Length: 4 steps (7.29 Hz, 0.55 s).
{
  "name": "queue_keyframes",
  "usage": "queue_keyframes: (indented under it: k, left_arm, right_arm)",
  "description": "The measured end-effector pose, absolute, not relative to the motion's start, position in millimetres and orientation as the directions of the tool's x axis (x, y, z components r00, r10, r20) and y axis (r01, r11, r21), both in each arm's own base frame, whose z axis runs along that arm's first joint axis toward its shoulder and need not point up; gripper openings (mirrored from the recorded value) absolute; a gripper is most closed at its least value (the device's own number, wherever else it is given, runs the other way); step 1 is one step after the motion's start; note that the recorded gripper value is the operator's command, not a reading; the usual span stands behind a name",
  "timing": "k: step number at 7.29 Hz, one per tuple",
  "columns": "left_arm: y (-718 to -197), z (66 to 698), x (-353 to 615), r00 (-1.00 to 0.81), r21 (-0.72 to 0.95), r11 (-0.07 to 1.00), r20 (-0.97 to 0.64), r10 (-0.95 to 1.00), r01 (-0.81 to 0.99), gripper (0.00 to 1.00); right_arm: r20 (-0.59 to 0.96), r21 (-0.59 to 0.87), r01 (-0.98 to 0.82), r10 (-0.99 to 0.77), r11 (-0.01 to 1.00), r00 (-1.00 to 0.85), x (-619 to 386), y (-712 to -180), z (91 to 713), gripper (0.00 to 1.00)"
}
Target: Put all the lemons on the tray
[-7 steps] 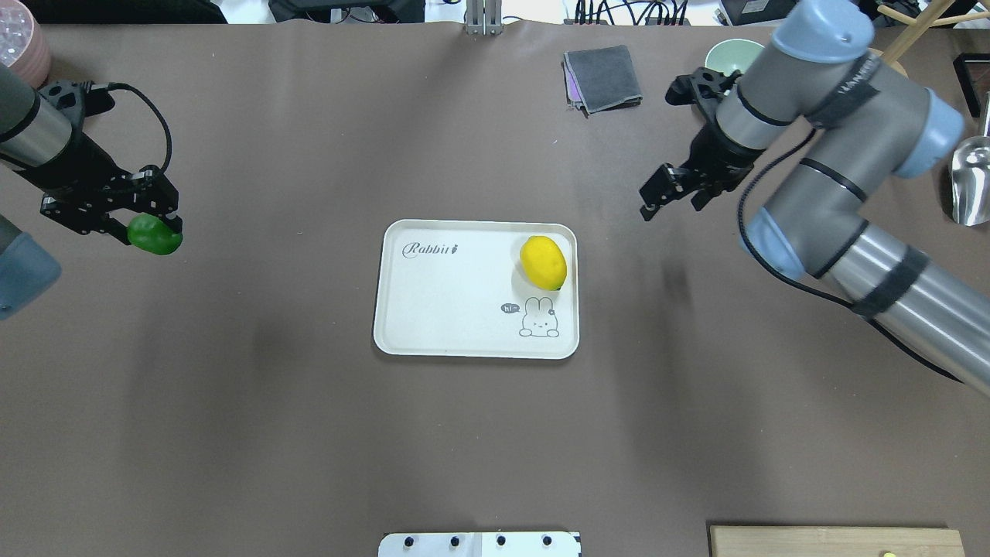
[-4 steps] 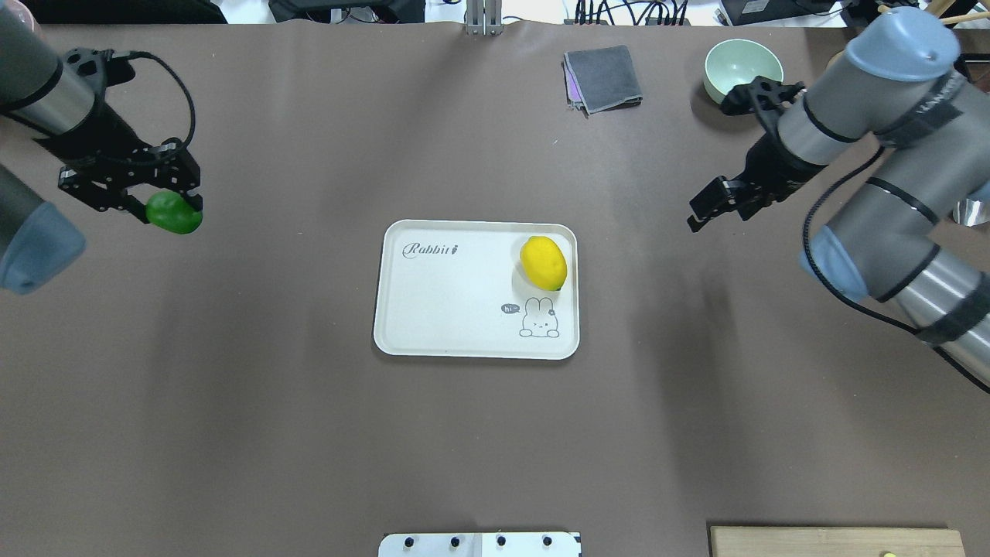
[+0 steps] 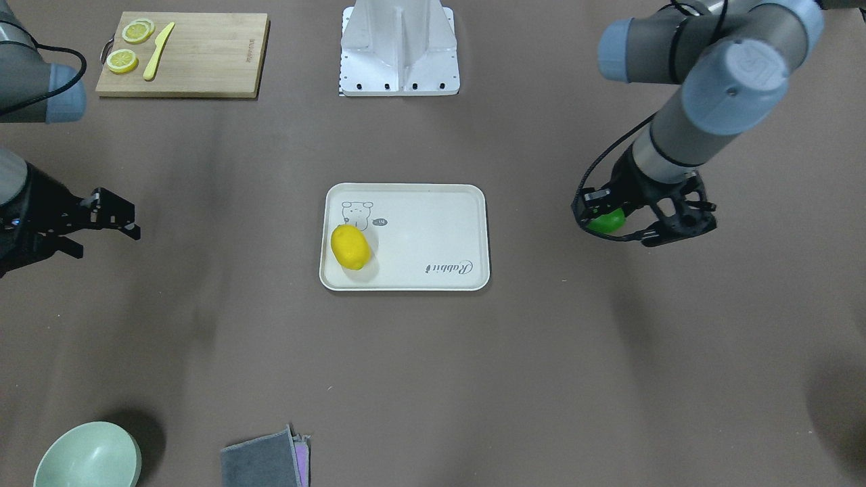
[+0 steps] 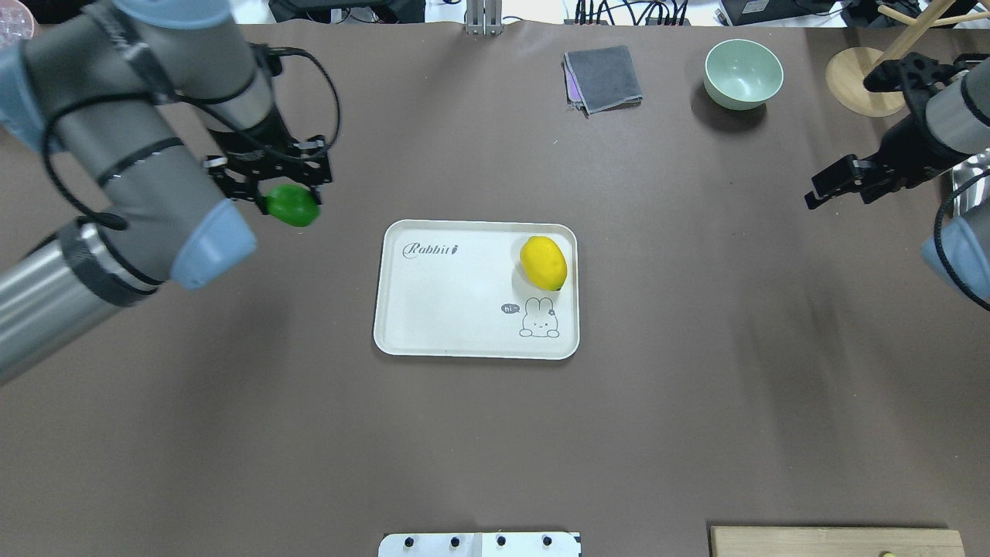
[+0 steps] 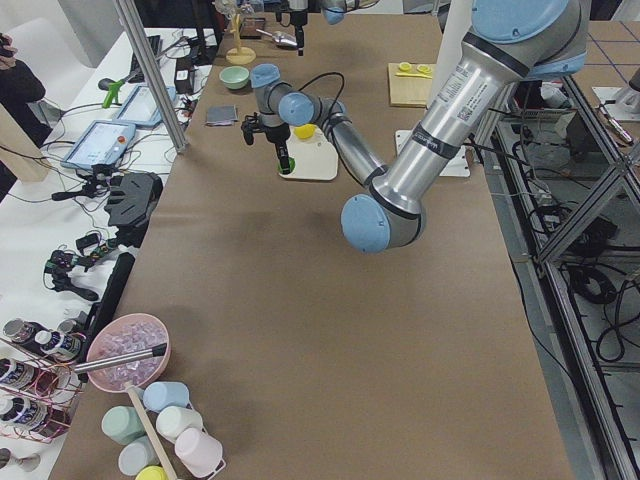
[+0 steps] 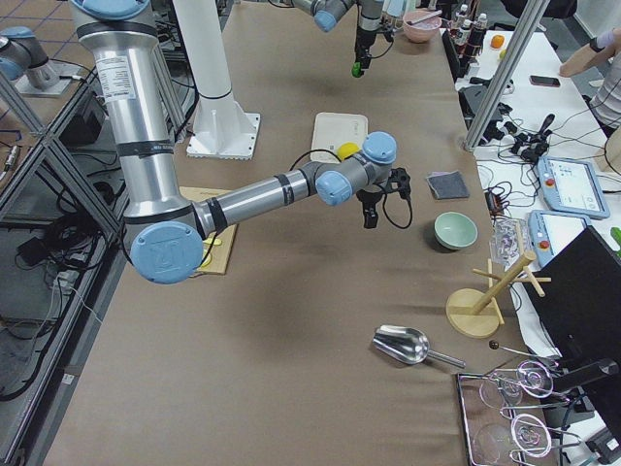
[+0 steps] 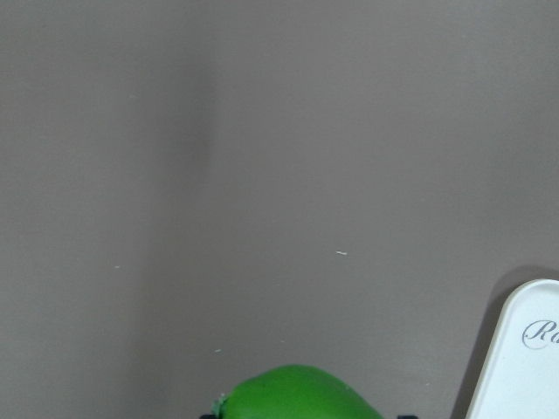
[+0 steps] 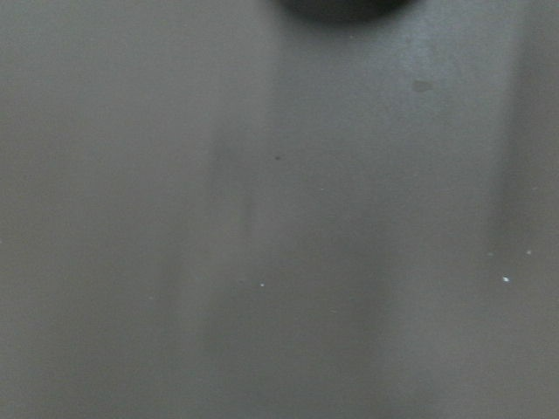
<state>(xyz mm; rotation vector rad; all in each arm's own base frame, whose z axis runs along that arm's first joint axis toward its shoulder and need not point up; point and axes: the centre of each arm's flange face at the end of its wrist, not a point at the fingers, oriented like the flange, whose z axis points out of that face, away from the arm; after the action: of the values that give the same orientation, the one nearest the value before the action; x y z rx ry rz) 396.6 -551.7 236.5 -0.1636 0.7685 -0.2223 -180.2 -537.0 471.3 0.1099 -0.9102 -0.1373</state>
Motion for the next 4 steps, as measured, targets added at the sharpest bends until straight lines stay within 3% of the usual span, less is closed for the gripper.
queue_keyframes:
  k: [4]
  left_arm:
    - [-510.6,169.2,518.5,0.687,-0.271,0.939,-0.641,-0.342,0.214,0.00]
  right_arm:
    - [0.735,0.071,0.020,-0.066,0.997,0.675,-85.8,-537.0,540.7,0.99]
